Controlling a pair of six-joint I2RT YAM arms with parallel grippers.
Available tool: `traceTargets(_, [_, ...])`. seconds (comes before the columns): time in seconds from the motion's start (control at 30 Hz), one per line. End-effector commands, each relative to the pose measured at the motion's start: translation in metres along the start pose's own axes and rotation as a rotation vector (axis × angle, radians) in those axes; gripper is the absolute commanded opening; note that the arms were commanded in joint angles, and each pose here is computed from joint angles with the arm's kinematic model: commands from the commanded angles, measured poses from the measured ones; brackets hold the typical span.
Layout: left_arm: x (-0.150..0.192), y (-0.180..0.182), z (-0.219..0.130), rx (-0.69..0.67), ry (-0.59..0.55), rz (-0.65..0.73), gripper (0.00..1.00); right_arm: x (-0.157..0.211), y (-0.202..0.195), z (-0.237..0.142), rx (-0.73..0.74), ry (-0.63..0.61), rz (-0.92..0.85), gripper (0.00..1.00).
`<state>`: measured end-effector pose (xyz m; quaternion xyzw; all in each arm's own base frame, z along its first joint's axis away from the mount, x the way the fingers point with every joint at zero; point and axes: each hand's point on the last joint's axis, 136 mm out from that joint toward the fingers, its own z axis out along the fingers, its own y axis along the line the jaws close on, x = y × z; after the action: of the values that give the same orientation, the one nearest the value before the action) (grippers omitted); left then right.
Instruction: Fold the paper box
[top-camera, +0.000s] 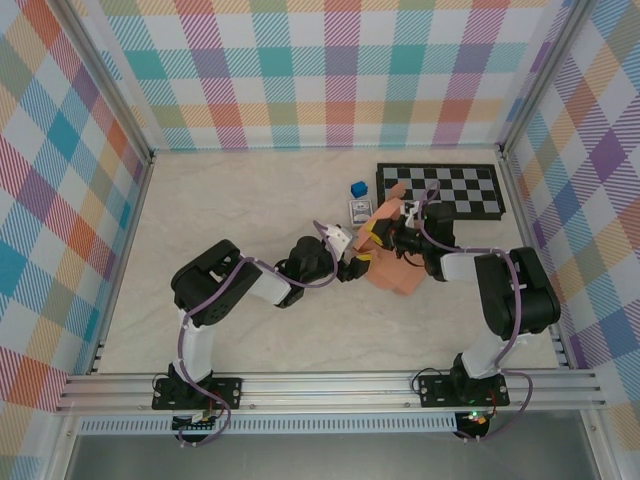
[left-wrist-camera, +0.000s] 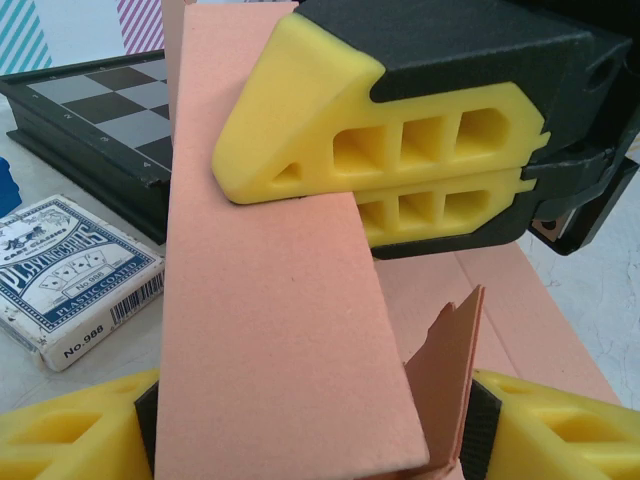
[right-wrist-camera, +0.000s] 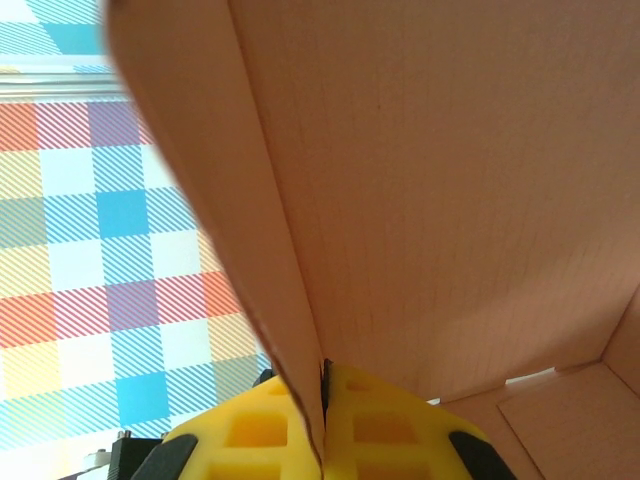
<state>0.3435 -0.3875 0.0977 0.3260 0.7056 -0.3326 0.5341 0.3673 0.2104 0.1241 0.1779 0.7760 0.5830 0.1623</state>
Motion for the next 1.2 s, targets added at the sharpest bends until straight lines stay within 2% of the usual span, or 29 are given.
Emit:
traceTargets(0.0, [-0.015,0.000,0.005,-0.029,-0.058,0.012,0.69,0.016,-0.037,-0.005,0.096,0.019,0.152,0.00])
traceTargets(0.17, [-0.017,0.006,0.010,-0.117,-0.073,0.015,0.66,0.015,-0.033,-0.007,0.085,-0.002,0.165,0.00])
traceTargets(0.3, [-0.016,0.010,0.012,-0.221,-0.049,0.047,0.59,0.015,-0.037,-0.013,0.128,-0.030,0.168,0.05])
traceTargets(0.4, [-0.014,0.006,0.015,-0.252,-0.037,0.082,0.53,0.017,-0.039,-0.014,0.138,-0.032,0.169,0.11])
traceTargets(0.6, [-0.013,0.004,0.018,-0.262,-0.015,0.098,0.41,0.019,-0.049,-0.017,0.187,-0.041,0.184,0.15])
traceTargets(0.67, [-0.012,0.005,0.018,-0.269,0.003,0.102,0.38,0.019,-0.051,-0.018,0.199,-0.041,0.185,0.27])
traceTargets(0.97, [-0.009,0.015,0.014,-0.321,0.063,0.114,0.35,0.013,-0.035,-0.035,0.221,-0.062,0.147,0.36])
traceTargets(1.17, [-0.013,0.023,0.004,-0.358,0.100,0.160,0.33,0.010,-0.025,-0.059,0.243,-0.086,0.115,0.47])
